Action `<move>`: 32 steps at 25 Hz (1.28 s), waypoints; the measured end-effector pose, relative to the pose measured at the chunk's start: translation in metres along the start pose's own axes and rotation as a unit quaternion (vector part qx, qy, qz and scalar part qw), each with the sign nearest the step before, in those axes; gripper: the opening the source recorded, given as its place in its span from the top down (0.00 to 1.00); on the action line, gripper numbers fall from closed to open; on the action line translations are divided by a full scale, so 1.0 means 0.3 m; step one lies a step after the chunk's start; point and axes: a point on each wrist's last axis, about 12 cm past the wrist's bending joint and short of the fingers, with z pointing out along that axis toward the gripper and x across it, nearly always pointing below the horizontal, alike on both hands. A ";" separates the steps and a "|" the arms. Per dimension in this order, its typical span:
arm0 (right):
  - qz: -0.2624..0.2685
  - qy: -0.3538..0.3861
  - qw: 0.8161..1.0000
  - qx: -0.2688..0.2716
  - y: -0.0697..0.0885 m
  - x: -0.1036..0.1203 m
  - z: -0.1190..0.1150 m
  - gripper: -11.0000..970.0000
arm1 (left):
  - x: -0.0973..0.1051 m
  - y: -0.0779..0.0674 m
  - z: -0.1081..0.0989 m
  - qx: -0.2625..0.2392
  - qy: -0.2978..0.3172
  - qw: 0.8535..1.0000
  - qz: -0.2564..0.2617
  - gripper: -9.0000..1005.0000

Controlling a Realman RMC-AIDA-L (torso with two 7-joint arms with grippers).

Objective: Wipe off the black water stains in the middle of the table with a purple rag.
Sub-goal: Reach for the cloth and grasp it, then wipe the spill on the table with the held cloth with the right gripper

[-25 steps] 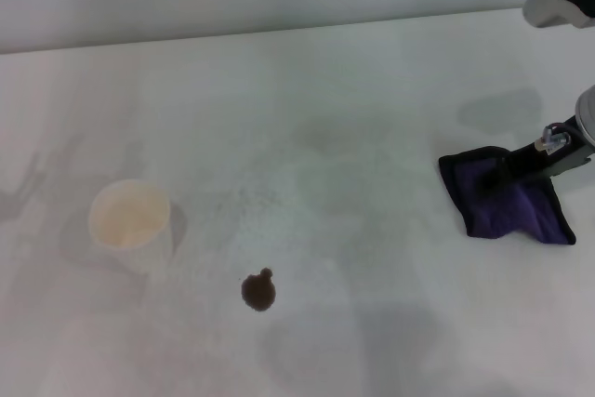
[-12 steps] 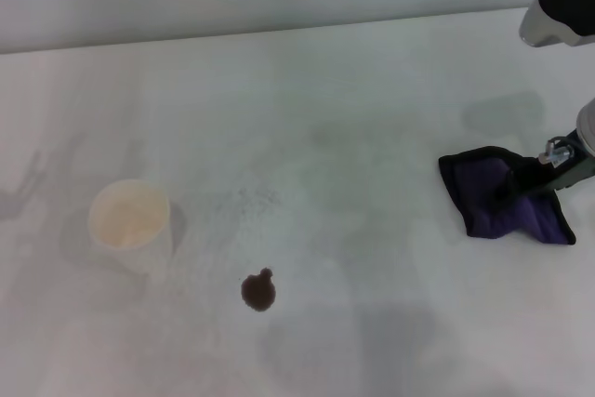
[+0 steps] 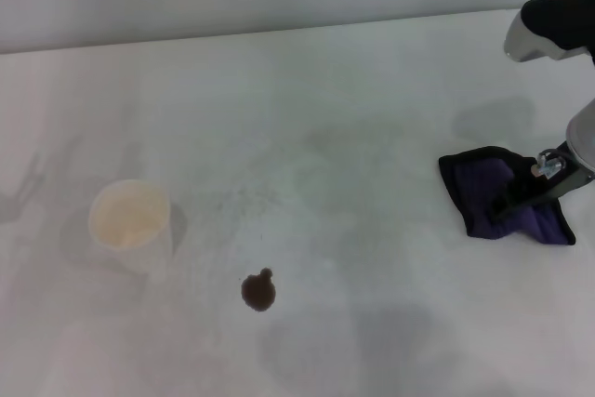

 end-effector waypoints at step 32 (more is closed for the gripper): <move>-0.051 -0.013 0.999 -0.007 0.073 -0.022 -0.020 0.88 | -0.005 -0.001 0.006 -0.001 -0.006 1.000 -0.001 0.11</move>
